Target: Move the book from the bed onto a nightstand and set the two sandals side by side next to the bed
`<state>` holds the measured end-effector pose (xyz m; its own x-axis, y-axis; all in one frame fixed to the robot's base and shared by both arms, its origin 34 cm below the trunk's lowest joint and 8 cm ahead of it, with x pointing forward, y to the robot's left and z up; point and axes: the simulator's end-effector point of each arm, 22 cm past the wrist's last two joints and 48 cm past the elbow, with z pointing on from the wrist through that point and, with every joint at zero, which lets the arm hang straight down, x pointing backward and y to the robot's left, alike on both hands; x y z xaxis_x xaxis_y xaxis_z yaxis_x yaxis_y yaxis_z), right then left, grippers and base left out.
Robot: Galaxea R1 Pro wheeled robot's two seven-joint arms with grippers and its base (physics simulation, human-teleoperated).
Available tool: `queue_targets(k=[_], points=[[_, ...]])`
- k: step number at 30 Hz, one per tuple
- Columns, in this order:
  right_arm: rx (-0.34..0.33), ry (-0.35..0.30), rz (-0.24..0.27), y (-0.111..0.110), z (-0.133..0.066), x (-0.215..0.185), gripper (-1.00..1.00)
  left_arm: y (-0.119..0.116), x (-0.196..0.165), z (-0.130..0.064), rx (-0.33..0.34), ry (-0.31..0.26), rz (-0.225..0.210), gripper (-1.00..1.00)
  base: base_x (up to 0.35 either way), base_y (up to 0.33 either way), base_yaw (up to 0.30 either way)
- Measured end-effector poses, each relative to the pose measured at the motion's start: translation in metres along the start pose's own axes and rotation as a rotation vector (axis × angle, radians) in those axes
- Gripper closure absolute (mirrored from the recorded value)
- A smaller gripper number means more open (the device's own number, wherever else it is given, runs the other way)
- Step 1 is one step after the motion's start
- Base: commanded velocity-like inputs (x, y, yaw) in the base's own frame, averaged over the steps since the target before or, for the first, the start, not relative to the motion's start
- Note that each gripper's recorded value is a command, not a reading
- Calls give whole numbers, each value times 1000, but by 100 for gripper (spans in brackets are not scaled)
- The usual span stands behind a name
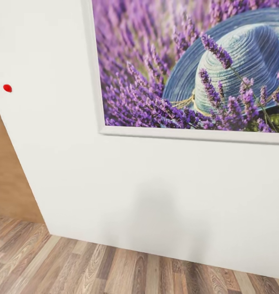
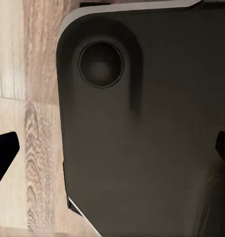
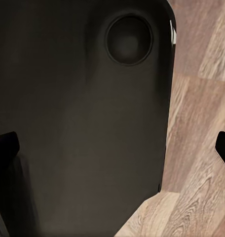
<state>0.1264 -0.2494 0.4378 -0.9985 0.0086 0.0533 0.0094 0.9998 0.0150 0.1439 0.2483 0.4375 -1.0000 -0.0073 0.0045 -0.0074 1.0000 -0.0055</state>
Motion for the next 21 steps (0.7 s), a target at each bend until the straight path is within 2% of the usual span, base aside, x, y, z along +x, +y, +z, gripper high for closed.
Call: queue_targets(k=[21], points=[[0, -1, 2, 0, 0, 0, -100, 0, -2, 0, 0, -5, 1, -100, 0, 0, 293]])
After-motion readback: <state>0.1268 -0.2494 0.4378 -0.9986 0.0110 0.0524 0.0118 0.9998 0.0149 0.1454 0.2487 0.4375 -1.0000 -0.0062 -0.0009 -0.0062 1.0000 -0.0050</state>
